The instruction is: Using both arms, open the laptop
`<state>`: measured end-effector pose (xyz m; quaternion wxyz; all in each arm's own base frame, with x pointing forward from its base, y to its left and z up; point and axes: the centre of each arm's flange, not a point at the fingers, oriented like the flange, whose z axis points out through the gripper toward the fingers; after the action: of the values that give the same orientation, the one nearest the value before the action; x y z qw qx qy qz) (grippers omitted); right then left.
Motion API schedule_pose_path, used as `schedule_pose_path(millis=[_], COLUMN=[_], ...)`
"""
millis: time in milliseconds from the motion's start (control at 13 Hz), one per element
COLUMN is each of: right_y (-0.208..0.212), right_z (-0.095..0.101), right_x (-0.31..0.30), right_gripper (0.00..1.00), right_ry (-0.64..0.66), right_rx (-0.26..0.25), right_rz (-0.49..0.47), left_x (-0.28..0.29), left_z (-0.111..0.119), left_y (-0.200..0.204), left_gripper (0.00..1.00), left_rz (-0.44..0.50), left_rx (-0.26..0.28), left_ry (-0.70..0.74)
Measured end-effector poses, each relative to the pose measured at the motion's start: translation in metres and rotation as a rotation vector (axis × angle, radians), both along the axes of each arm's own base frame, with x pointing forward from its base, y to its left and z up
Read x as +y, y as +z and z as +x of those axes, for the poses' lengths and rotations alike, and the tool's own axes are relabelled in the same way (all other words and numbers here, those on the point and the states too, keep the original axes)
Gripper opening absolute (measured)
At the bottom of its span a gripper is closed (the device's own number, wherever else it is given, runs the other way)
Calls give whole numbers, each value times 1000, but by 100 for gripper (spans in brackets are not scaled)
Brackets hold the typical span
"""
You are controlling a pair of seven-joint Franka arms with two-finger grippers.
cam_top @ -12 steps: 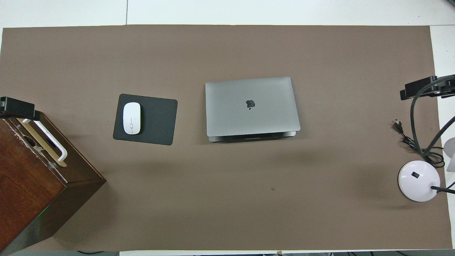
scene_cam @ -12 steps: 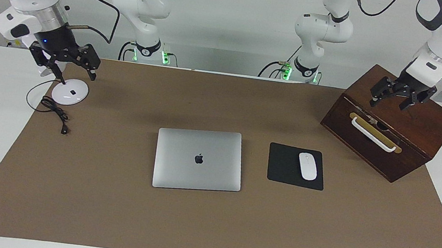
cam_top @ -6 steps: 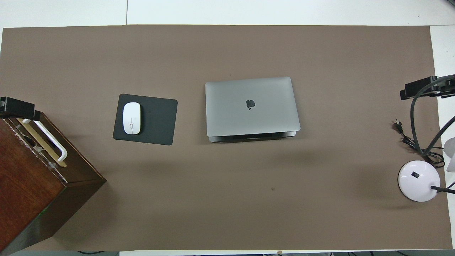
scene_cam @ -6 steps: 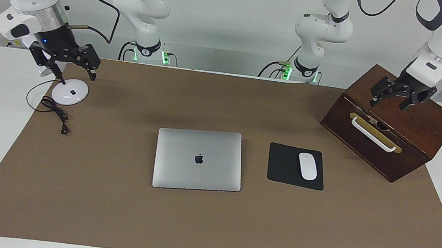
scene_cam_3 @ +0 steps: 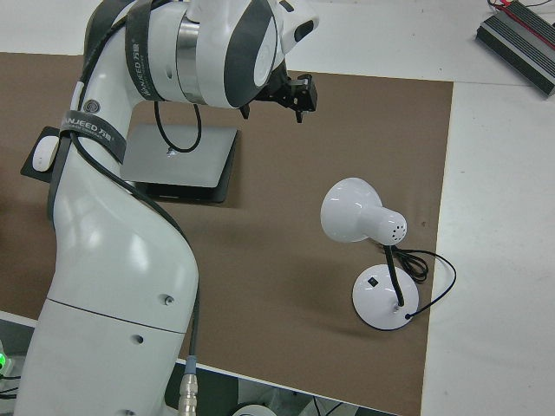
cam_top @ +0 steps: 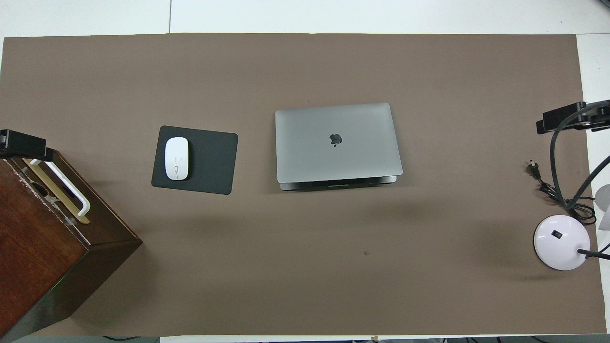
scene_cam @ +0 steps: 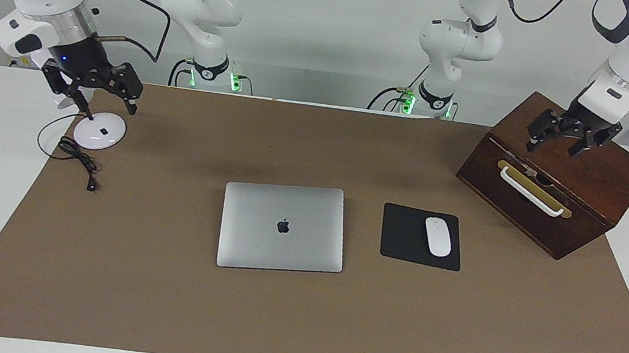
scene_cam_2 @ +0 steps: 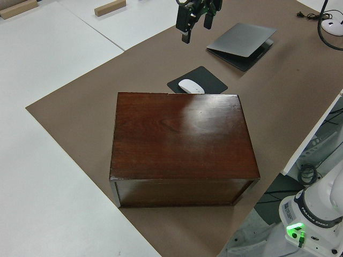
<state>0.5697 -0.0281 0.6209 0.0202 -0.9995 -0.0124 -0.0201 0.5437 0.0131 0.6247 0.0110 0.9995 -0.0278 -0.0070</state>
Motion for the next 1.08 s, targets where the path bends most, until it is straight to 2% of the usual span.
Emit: schedule_pose_path(millis=[386, 694, 925, 1080], right_y=[0, 0, 0, 0], right_z=[0, 0, 0, 0], right_x=[0, 0, 0, 0], right_gripper=[100, 100, 100, 100], right_ry=[0, 0, 0, 0], right_rx=[0, 0, 0, 0], right_rz=[0, 0, 0, 0], left_x=[0, -6, -14, -19], left_z=[-9, -8, -3, 0], left_y=[21, 23, 24, 25], left_gripper=[100, 100, 100, 93], left_rz=[-3, -3, -3, -2], left_rx=[-47, -63, -98, -120], left_ry=[-3, -13, -26, -36])
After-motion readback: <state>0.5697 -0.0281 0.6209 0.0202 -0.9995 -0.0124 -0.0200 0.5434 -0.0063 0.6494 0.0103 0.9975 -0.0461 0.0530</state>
